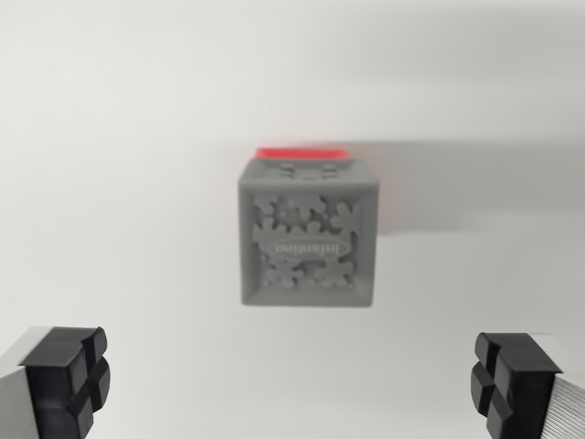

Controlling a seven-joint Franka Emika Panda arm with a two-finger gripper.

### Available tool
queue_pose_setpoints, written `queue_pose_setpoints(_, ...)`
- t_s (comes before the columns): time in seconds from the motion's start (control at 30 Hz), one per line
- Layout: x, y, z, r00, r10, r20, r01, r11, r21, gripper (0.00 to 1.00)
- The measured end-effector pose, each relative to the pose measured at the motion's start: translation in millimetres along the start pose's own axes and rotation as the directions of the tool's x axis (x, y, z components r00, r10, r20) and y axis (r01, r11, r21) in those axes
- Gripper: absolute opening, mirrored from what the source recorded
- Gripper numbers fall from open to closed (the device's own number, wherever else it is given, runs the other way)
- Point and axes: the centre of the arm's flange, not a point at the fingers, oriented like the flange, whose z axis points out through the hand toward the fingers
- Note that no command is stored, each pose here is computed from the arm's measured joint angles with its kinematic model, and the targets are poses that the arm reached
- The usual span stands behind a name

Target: Destack cube

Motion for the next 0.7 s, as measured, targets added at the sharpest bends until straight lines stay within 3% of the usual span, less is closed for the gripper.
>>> queue_pose_setpoints(0.03, -0.3, 1.4, 1, 1.0, 0.0, -0.0002, 0.0, 1.0, 0.0003, 1.0)
queue_pose_setpoints(0.1, -0.2, 3.4, 6, 1.0, -0.003, -0.0048, 0.003, 1.0, 0.0017, 1.0)
queue_pose_setpoints(0.17, 0.5, 3.1, 14, 1.0, -0.005, -0.007, 0.005, 1.0, 0.0005, 1.0)
queue_pose_setpoints(0.27, 0.9, 3.2, 32, 1.0, -0.005, -0.0017, 0.005, 1.0, -0.0052, 1.0)
queue_pose_setpoints(0.33, 0.8, 3.3, 42, 1.0, -0.005, -0.0002, 0.005, 1.0, -0.0069, 1.0)
queue_pose_setpoints(0.47, 0.8, 3.3, 56, 1.0, -0.006, -0.0026, 0.006, 1.0, -0.0037, 1.0)
queue_pose_setpoints(0.7, -0.3, 3.2, 82, 1.0, -0.008, -0.0014, 0.008, 1.0, -0.0049, 1.0)
